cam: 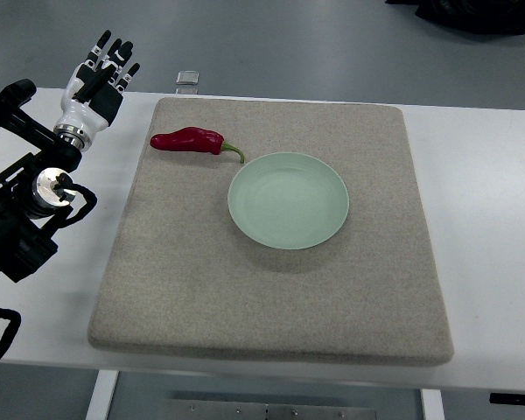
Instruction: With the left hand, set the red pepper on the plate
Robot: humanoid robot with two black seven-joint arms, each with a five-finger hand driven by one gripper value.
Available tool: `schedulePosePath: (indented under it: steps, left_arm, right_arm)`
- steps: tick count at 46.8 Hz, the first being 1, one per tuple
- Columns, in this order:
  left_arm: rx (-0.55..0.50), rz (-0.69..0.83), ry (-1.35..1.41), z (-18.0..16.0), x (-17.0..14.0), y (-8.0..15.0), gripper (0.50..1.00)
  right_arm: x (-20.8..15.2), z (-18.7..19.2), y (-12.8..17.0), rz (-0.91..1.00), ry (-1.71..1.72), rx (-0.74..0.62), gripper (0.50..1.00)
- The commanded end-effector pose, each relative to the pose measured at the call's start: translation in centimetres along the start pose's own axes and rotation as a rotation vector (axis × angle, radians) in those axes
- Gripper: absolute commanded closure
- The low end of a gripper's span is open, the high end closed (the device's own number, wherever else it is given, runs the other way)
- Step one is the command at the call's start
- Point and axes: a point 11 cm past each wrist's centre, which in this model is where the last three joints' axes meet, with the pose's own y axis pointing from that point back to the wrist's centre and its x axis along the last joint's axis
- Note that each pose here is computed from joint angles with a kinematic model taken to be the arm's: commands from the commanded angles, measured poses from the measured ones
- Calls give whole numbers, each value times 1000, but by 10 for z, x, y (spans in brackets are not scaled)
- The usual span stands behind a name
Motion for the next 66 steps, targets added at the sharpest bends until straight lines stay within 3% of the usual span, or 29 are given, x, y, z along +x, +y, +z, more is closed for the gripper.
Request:
schedulePosePath:
  steps: [1, 66]
  left_arm:
    - [-1, 3, -5, 1, 2, 0, 500]
    - [26, -31, -136, 10, 0, -4, 512]
  right_arm:
    - [0, 0, 0, 0, 0, 0, 568]
    - [0, 0, 0, 0, 0, 0, 568]
